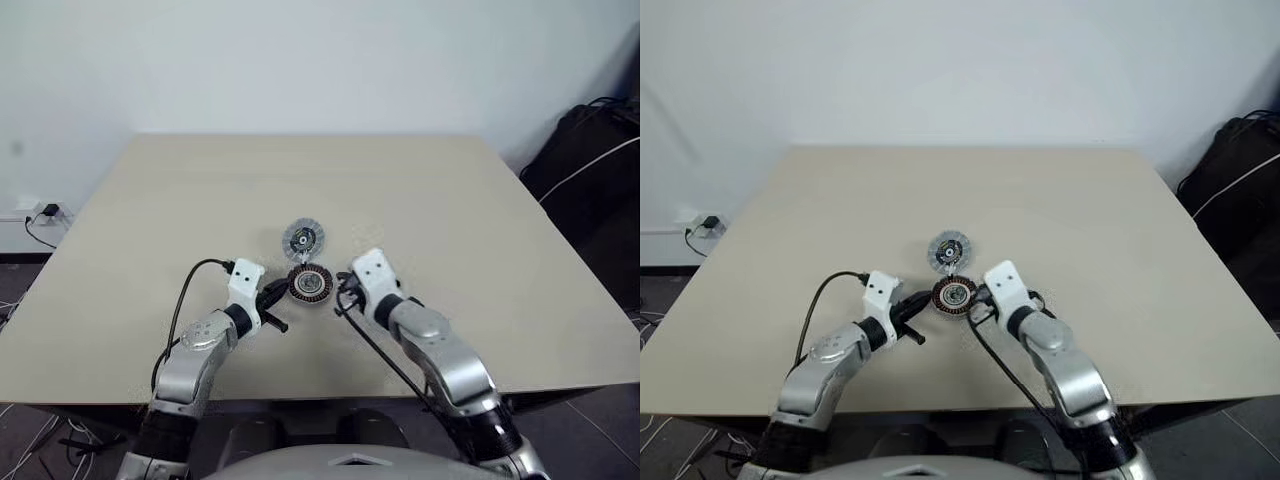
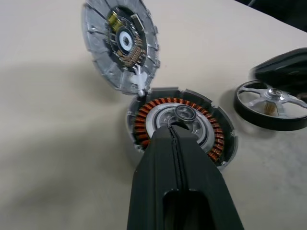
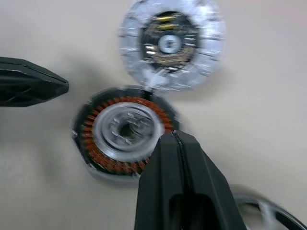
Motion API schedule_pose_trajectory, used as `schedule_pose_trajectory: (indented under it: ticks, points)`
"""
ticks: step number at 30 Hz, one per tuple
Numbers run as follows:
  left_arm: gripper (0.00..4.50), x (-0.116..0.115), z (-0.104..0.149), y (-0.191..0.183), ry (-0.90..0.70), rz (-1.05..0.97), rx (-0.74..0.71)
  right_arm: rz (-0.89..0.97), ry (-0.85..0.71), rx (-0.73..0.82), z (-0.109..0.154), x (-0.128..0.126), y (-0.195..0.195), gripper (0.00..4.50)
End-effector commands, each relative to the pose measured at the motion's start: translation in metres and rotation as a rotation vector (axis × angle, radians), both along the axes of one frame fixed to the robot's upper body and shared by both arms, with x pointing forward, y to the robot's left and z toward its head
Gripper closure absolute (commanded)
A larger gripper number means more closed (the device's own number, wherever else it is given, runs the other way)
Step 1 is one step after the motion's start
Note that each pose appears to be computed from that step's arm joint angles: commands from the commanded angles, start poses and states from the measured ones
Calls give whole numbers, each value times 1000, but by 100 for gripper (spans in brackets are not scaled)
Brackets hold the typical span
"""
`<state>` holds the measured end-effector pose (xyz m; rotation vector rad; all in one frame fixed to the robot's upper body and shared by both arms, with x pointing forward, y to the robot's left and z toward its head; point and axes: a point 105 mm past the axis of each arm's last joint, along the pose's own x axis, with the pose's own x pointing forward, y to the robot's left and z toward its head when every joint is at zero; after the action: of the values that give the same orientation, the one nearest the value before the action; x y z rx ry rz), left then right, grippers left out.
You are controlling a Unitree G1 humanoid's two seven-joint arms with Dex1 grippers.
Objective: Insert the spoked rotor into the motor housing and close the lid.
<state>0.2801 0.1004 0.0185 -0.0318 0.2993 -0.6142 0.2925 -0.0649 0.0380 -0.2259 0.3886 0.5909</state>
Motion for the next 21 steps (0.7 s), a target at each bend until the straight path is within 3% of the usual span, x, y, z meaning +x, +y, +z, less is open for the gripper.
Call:
schedule_pose_trajectory:
  ticks: [1, 8, 21]
  points:
    - [450, -5, 21, -1, -134, -21, 6, -14, -5, -69, -1, 14, 3, 445]
    - [450, -20, 16, 1, -125, -6, -15, -26, 9, -151, -12, 33, 8, 445]
    - [450, -27, 11, 1, -106, 22, -33, -1, 18, -149, -18, 38, 20, 445]
